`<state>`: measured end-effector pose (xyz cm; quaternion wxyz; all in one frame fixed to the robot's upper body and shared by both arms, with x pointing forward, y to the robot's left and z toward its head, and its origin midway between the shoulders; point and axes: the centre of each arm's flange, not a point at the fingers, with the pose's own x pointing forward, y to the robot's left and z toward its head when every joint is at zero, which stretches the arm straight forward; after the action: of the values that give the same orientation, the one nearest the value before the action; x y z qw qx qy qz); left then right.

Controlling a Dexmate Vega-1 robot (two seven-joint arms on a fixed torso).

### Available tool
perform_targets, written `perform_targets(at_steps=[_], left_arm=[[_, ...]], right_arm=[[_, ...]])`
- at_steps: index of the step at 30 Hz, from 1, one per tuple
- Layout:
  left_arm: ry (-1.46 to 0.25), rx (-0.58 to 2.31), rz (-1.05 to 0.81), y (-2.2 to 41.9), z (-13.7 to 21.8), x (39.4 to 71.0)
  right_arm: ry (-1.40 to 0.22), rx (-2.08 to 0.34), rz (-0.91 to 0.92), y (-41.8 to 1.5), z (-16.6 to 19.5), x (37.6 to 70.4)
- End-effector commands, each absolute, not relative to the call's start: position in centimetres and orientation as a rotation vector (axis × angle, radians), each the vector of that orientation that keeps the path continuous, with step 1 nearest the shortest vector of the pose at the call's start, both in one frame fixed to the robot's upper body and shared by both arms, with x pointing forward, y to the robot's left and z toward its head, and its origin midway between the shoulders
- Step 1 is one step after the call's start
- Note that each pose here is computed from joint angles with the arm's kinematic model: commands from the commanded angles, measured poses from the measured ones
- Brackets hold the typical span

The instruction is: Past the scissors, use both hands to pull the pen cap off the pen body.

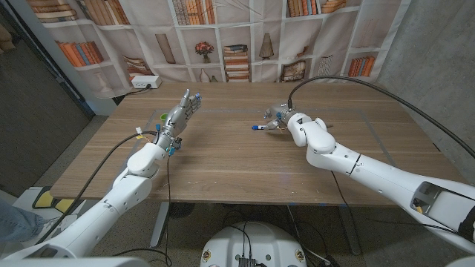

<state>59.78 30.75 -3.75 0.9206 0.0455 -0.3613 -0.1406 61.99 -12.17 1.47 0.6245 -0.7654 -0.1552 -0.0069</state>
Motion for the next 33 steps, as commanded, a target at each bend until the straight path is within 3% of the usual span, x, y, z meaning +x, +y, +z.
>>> perform_targets(at_steps=[1,19,33], left_arm=[[-0.732,0.091,-0.293,30.6,-4.0,59.7],[-0.722,0.094,-0.312,30.3,-4.1,59.9],[-0.728,0.078,-0.308,30.2,-4.2,59.9]], right_arm=[[-0.304,-1.771,0.032,-11.7,1.5,62.7],[-0.306,-1.791,0.002,-11.2,0.8,63.4],[-0.314,-1.901,-0.016,-12.0,-2.2,65.3]])
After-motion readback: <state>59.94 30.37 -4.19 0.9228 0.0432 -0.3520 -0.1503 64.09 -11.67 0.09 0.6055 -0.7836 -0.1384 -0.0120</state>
